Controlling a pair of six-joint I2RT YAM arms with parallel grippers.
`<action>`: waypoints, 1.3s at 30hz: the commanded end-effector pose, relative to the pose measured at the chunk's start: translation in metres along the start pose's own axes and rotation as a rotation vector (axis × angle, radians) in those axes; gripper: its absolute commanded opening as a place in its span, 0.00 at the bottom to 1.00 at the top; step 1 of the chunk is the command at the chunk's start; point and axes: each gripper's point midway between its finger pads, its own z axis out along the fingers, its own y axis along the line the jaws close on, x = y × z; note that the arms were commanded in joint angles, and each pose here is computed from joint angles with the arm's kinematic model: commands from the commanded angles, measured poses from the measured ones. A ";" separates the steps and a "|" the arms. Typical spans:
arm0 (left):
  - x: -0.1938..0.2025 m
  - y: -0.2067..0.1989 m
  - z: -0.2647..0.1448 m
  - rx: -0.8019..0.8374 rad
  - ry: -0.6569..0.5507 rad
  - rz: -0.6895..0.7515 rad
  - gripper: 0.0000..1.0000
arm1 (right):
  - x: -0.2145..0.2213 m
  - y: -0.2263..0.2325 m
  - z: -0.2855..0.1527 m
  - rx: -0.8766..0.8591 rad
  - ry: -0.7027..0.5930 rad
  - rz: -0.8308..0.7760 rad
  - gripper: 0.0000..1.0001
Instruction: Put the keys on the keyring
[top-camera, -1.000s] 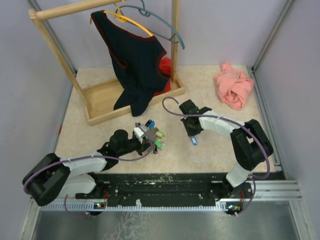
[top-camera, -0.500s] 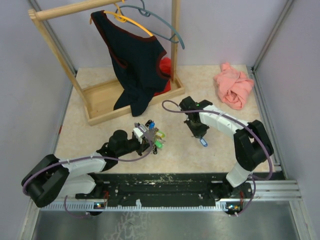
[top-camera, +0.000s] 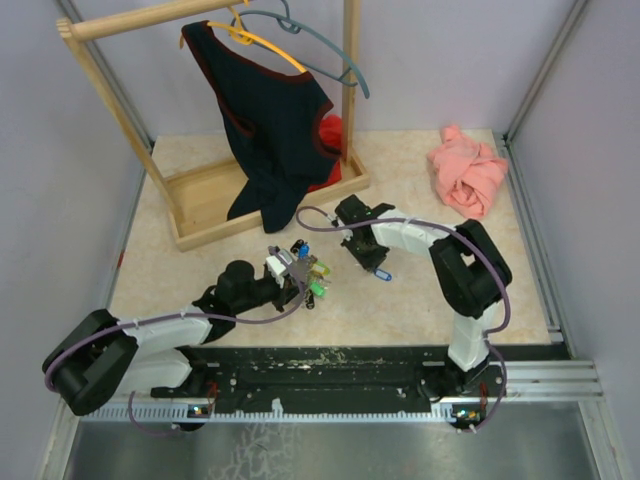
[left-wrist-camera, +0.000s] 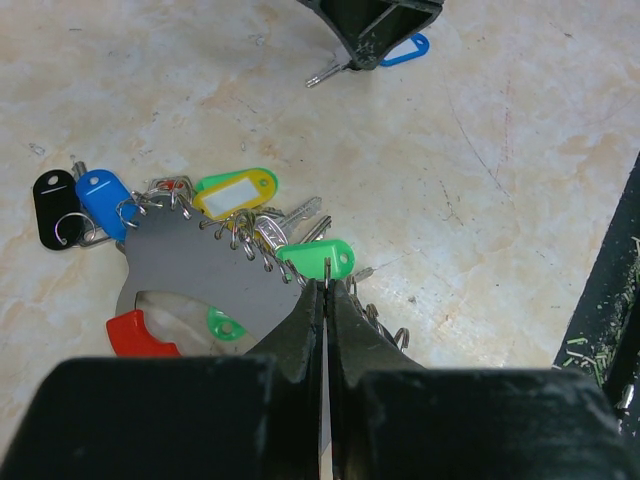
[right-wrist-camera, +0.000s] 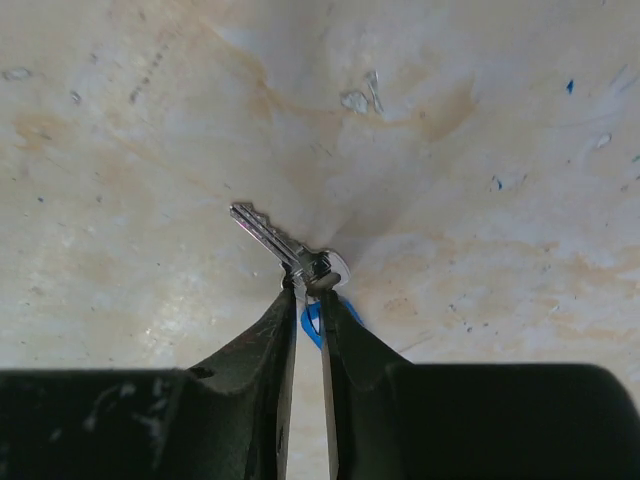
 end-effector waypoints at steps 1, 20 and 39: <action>-0.012 -0.001 -0.001 0.008 -0.052 0.012 0.01 | -0.042 0.003 -0.025 -0.016 -0.193 0.010 0.20; -0.012 -0.002 -0.001 0.016 -0.050 0.012 0.01 | -0.012 0.002 -0.027 0.002 -0.308 0.108 0.22; -0.012 -0.002 -0.001 0.017 -0.050 0.013 0.01 | -0.005 -0.002 -0.006 0.039 -0.265 0.115 0.18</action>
